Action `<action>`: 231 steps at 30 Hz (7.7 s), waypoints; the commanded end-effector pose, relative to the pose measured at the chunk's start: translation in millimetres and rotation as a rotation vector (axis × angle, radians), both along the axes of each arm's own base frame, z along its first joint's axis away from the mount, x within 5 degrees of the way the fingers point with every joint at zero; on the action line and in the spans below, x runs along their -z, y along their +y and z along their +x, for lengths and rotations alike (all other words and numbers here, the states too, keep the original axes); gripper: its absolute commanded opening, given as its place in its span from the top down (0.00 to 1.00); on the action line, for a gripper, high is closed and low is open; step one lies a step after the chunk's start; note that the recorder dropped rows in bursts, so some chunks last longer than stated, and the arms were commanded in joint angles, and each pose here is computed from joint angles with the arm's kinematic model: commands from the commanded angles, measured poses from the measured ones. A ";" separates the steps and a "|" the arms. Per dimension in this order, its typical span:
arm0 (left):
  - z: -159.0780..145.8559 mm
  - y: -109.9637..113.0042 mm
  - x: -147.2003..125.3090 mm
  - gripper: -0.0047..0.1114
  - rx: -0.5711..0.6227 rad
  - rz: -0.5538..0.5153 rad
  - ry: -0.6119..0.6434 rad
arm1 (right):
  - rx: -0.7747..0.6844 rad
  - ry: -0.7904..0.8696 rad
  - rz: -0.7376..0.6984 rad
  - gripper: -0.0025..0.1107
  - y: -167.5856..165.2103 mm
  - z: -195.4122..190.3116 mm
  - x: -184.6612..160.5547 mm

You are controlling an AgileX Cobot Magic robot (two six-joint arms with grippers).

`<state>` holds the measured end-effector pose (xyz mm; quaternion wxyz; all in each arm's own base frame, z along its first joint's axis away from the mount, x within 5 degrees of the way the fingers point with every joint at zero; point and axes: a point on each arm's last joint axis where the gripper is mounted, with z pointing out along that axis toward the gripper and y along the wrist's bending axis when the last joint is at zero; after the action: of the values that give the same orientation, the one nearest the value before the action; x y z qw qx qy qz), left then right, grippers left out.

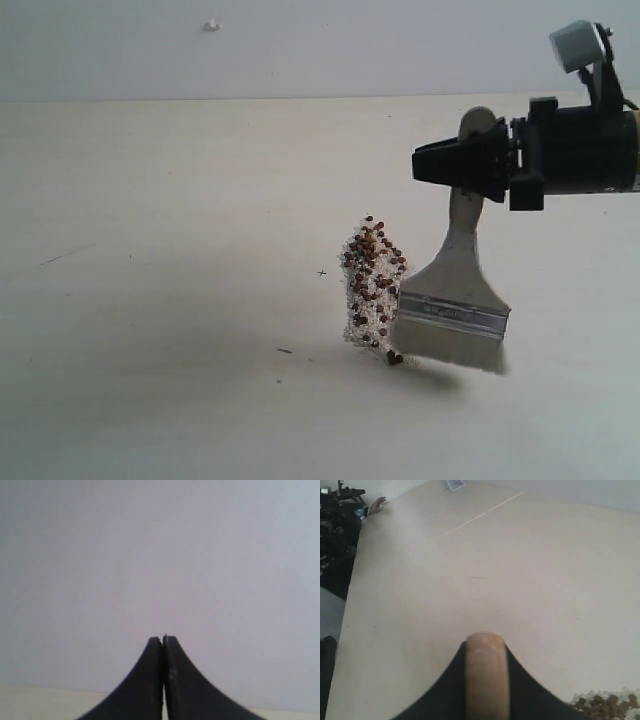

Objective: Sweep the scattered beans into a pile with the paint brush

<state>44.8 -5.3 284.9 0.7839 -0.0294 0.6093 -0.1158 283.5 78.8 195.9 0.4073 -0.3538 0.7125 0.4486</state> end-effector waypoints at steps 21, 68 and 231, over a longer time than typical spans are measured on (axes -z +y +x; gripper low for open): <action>0.3 -0.3 1.1 0.96 0.003 -0.004 0.003 | -0.252 -0.079 -0.031 0.98 54.7 16.5 51.1; 0.3 -0.3 1.1 0.96 0.003 -0.004 0.003 | -0.203 -0.328 0.017 0.98 63.3 71.0 -47.4; 0.3 -0.3 1.1 0.96 0.003 -0.004 0.003 | 1.199 -0.073 0.052 0.98 24.9 -10.0 42.6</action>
<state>44.8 -5.3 284.9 0.7839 -0.0294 0.6093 -0.1158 273.3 102.5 149.0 0.6146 0.1319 0.7608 0.1617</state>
